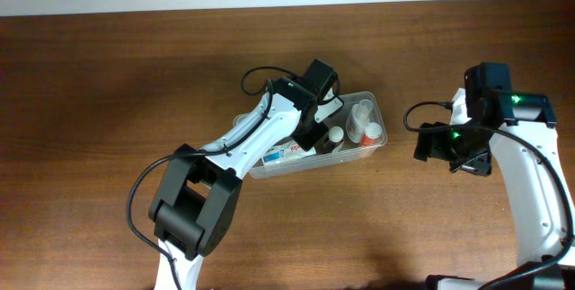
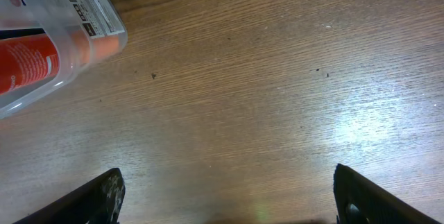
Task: Pack container
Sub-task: 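Lower the gold-lidded jar into the container and release it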
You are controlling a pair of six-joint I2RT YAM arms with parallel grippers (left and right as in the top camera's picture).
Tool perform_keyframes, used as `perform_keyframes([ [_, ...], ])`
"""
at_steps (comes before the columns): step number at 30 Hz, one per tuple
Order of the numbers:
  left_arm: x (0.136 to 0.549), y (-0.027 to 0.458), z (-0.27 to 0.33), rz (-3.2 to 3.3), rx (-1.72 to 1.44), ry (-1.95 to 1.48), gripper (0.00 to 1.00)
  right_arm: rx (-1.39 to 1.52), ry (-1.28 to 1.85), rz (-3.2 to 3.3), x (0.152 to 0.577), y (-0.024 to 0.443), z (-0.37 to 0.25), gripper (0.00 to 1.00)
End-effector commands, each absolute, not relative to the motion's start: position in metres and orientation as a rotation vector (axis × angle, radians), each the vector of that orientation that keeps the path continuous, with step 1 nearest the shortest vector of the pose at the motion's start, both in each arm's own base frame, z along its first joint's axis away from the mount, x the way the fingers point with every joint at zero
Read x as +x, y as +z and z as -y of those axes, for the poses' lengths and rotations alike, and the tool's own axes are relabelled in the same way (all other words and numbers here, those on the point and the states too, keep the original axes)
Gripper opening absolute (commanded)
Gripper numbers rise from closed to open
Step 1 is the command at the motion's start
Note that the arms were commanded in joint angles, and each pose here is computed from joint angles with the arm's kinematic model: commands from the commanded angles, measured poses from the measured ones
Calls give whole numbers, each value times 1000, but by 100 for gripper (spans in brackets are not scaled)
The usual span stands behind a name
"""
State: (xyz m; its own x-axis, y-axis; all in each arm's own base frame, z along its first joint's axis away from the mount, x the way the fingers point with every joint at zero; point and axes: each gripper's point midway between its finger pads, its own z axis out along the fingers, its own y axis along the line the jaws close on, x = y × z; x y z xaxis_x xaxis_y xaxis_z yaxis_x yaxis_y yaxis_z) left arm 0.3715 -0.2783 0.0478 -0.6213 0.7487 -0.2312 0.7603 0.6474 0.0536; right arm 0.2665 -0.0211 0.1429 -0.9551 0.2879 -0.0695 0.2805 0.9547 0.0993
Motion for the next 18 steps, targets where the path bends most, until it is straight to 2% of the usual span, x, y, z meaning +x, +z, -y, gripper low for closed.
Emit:
perform_keyframes([
  [1,375,49,282,-2615,1239,-78,57,450,145,-3024,266,143,21,89],
  [5,374,59,280,-2616,1239,-77,63,450,145,-3024,266,143,21,88],
  [7,374,82,278,-2605,1230,-70,63,450,145,-3024,266,143,21,88],
  [14,391,188,240,-2476,967,68,64,446,144,-3015,268,143,21,88],
  [17,397,233,209,-2449,739,25,68,418,142,-2992,274,144,22,88],
  [18,399,243,198,-2445,666,15,75,415,142,-2976,278,145,22,88],
])
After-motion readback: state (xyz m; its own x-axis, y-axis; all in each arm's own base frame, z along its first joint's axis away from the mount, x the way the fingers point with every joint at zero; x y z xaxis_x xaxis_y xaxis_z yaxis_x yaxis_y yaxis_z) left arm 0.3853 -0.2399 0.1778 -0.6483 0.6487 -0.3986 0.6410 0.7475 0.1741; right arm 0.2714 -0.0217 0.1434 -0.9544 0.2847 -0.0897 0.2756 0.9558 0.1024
